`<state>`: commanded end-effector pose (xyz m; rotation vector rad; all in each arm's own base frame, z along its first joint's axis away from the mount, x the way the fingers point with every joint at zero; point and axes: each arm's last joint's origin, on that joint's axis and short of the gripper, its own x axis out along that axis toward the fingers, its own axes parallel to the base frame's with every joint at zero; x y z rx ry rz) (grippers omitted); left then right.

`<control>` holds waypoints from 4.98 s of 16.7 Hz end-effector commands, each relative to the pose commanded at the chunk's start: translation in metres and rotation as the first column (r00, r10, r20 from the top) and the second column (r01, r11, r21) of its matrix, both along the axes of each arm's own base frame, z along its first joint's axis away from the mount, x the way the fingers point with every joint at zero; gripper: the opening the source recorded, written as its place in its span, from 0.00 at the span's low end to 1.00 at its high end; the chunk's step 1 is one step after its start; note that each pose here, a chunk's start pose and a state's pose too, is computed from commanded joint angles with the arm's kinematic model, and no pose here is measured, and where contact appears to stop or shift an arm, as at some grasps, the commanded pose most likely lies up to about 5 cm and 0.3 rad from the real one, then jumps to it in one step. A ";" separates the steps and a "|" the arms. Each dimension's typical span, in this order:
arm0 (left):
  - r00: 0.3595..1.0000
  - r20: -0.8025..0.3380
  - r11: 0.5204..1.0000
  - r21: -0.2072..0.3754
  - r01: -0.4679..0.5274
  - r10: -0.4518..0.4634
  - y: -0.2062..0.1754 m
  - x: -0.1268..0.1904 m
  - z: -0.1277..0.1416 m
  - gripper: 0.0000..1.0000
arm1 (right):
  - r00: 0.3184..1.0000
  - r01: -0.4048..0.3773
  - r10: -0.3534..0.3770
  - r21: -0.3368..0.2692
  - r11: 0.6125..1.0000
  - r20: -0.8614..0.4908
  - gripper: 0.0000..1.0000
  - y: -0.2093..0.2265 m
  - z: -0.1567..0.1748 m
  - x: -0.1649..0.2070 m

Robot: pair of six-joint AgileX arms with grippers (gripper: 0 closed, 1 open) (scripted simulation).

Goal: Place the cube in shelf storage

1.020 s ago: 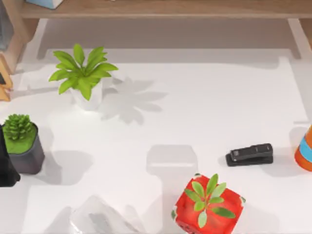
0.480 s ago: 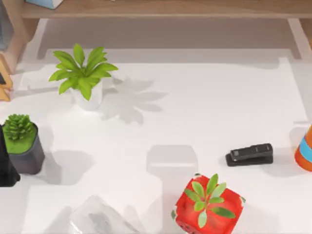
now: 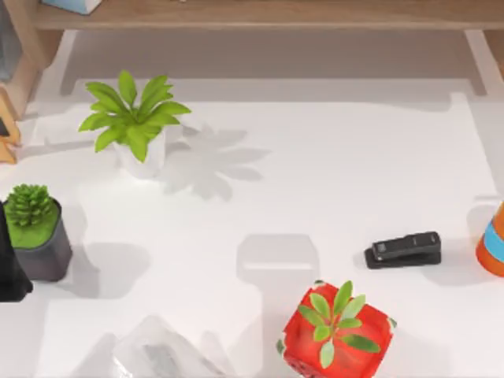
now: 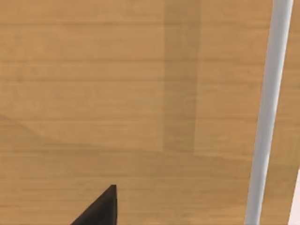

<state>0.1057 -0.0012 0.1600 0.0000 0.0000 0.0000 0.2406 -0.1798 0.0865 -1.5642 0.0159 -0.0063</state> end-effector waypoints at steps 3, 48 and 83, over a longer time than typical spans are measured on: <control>1.000 0.000 1.000 0.000 0.000 0.000 0.000 0.000 0.000 1.00 | 1.000 -0.001 0.001 -0.001 1.000 0.001 1.00 0.000 0.000 0.001; 1.000 0.000 1.000 0.000 0.000 0.000 0.000 0.000 0.000 1.00 | 0.223 0.946 0.037 0.225 0.234 -0.974 1.00 -0.010 0.135 0.215; 1.000 0.000 1.000 0.000 0.000 0.000 0.000 0.000 0.000 1.00 | 0.208 0.950 0.042 0.213 0.229 -0.977 0.10 -0.004 0.075 0.234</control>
